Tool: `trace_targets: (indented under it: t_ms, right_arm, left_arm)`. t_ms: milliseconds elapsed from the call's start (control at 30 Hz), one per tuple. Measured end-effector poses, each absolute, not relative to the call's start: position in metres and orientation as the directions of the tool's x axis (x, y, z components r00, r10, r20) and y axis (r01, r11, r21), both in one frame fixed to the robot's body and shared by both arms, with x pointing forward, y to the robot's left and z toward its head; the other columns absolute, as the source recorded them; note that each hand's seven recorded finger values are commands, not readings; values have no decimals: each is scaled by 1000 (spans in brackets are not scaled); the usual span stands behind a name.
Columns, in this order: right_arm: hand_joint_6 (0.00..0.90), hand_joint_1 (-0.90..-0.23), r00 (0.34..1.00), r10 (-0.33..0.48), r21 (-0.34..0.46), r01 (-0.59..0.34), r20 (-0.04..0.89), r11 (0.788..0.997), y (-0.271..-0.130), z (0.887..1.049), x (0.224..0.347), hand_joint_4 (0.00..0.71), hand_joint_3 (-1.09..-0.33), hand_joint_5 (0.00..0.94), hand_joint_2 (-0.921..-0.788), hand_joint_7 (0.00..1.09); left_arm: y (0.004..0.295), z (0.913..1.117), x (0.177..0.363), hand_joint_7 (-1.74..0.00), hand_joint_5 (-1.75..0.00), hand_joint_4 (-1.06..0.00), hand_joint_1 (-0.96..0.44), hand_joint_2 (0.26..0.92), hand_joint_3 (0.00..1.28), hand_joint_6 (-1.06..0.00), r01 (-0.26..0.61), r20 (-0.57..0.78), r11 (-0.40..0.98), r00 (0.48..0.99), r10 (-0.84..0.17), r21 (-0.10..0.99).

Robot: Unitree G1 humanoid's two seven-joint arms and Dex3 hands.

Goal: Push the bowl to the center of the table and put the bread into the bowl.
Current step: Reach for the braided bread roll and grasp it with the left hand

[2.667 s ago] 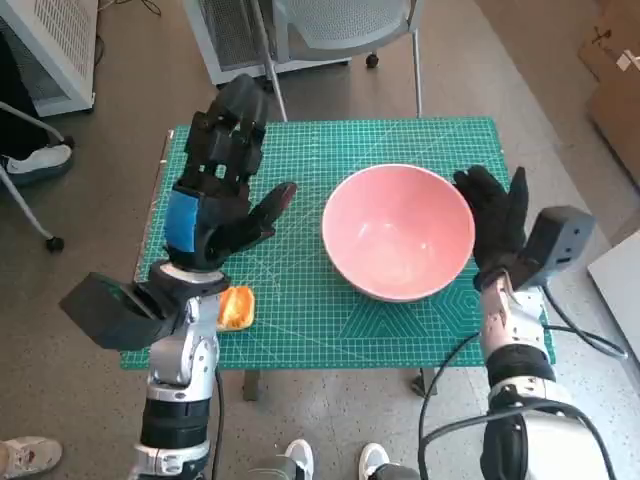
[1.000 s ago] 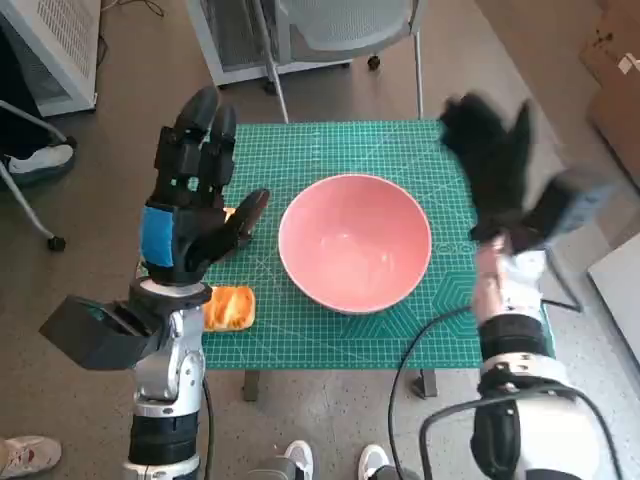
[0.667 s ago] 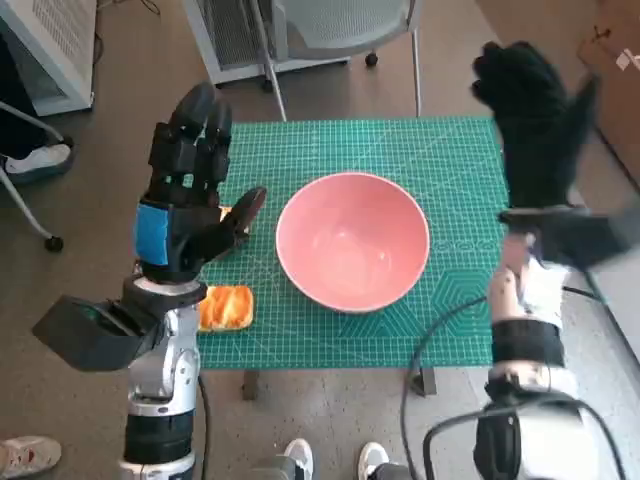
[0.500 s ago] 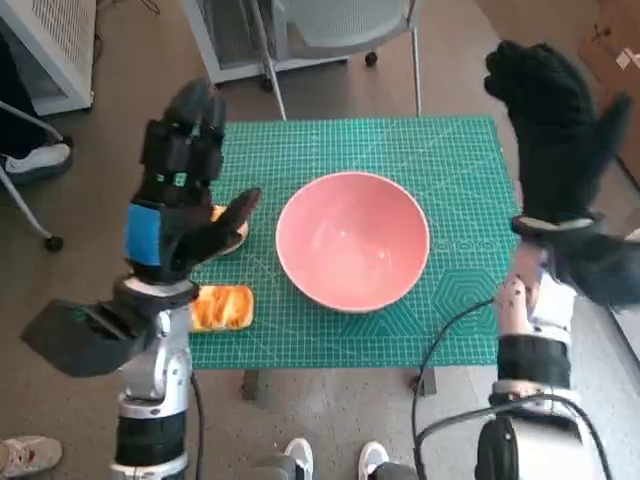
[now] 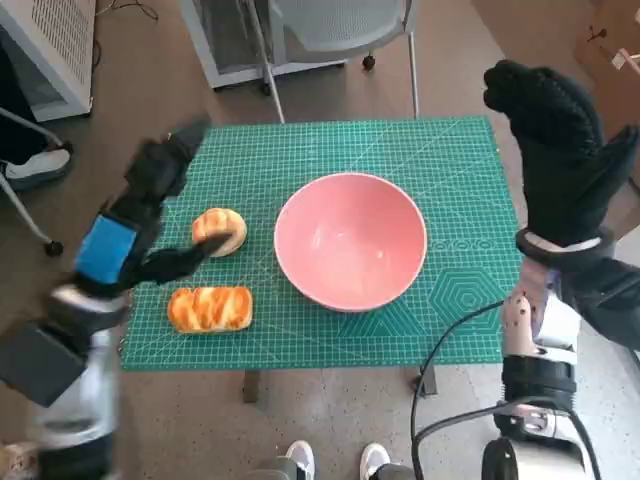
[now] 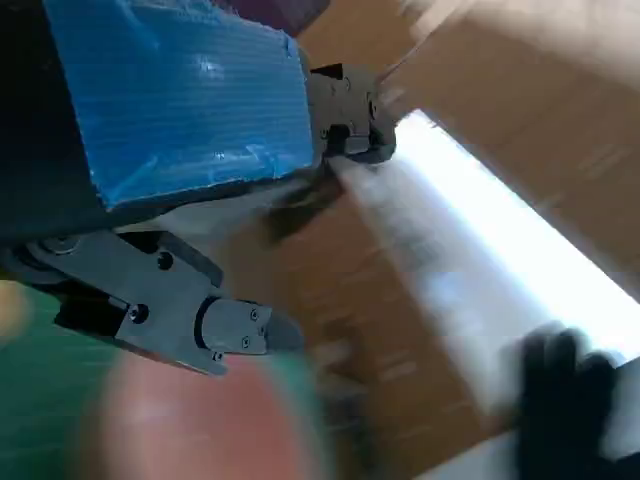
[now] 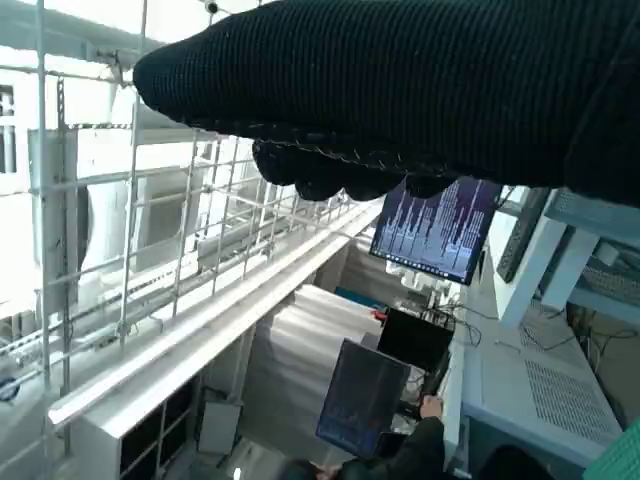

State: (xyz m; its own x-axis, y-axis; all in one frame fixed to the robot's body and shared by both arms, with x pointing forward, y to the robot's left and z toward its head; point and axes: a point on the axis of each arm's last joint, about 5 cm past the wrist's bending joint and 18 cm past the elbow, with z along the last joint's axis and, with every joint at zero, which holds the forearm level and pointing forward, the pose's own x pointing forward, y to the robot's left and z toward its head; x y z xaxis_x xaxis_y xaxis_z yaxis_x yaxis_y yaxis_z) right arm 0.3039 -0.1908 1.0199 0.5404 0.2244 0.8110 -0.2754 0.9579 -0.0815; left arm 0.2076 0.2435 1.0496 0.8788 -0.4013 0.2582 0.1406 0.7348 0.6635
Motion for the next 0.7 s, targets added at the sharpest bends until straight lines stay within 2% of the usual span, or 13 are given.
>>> trace_targets:
  t_ms: [133,267,533,700]
  right_arm:
    - [404,-491,558,216,-68,-274,801,959,-191,1018,304,338,-560,7,-921,24]
    - [403,-491,572,216,-59,-280,791,958,-190,1016,304,339,-560,7,-921,22]
    - [404,-492,580,225,-51,-300,783,952,-186,1015,305,346,-557,8,-921,21]
    - [405,-494,582,224,-48,-302,782,952,-186,1015,305,348,-556,7,-921,20]
  left_arm:
    - [245,1065,195,-171,-1,-65,-95,734,25,-217,163,90,589,923,-375,791]
    - [242,1069,190,-112,0,-64,-40,741,16,-246,201,5,531,932,-361,823]
    - [232,1053,193,-61,-1,-60,-34,745,10,-264,306,-146,494,931,-336,813]
    - [227,1040,195,-47,-4,-69,-58,741,5,-280,310,-182,437,933,-311,845]
